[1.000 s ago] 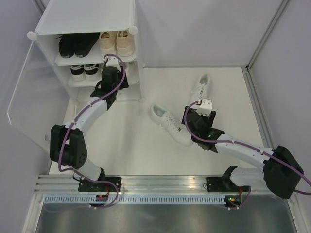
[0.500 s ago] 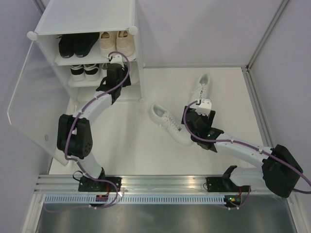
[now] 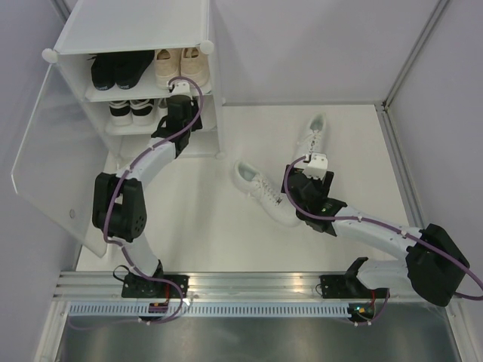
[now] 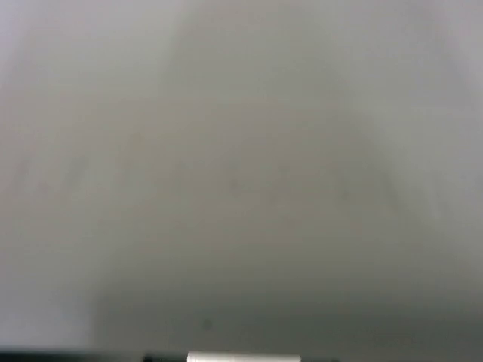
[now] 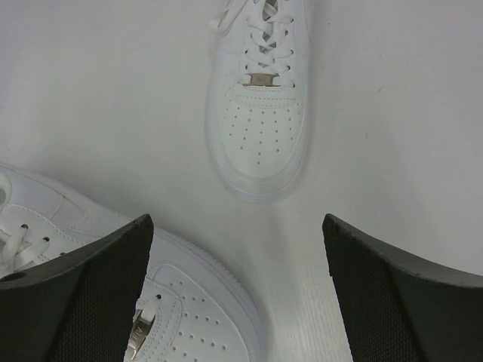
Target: Place and organize the shoes in the shoe cabinet
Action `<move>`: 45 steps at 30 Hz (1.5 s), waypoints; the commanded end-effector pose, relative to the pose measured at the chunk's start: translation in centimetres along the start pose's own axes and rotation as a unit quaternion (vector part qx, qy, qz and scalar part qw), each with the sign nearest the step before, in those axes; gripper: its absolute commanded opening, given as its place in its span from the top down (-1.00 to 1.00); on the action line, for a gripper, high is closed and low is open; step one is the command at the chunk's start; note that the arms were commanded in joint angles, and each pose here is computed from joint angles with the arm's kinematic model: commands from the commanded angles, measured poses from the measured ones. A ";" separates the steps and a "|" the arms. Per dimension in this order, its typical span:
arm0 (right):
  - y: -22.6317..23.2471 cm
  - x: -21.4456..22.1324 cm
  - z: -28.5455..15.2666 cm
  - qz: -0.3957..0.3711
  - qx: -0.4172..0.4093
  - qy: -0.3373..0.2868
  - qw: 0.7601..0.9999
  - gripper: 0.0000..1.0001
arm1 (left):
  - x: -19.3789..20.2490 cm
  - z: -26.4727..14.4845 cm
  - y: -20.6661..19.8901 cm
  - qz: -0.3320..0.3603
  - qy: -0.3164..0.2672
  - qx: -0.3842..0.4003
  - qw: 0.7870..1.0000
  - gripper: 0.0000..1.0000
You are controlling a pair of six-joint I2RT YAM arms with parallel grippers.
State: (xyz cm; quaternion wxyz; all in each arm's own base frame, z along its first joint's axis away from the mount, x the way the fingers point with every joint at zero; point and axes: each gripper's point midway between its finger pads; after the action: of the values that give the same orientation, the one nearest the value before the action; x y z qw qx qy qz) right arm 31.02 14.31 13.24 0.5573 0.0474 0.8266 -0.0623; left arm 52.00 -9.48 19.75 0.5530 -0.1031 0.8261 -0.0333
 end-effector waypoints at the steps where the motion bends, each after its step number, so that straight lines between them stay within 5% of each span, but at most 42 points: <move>1: 0.6 -1.5 0.0 0.015 -0.005 -0.011 1.000 -0.93 | -1.9 -0.1 -0.4 -0.013 -0.017 0.007 1.000 -0.11; 11: 1.3 -2.1 -0.8 0.028 -0.037 -0.005 0.999 -0.93 | -2.3 -9.4 -3.1 0.025 0.002 0.107 0.994 -0.99; 19: 1.3 -3.2 -2.7 0.033 -0.061 0.028 0.997 -0.93 | 1.6 -17.7 -7.7 0.118 0.081 0.248 0.958 -1.00; 23: 1.1 -2.3 -4.8 0.004 -0.105 0.071 0.992 -0.93 | 5.8 -20.7 -9.8 0.160 0.165 0.281 0.932 -1.00; 38: -2.8 0.6 -8.8 0.011 -0.130 0.109 0.985 -0.88 | 10.6 -10.6 -13.3 0.291 0.221 0.206 0.908 -0.76; 45: -4.2 1.0 -9.3 0.012 -0.120 0.108 0.987 -0.88 | 13.6 -8.3 -14.0 0.321 0.286 0.208 0.879 -0.58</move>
State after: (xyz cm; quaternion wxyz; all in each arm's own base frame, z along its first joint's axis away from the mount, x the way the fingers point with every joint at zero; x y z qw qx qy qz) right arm 21.93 12.49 16.20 0.4690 -0.0115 0.8812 0.0585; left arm 41.33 -26.90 12.73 0.3041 0.2657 0.9125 -0.0650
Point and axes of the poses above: each gripper's point midway between its finger pads, its own z axis out along the fingers, its own y axis along the line the jaws close on, x = y × z, and after that the axes turned 7 degrees about -z, right-handed
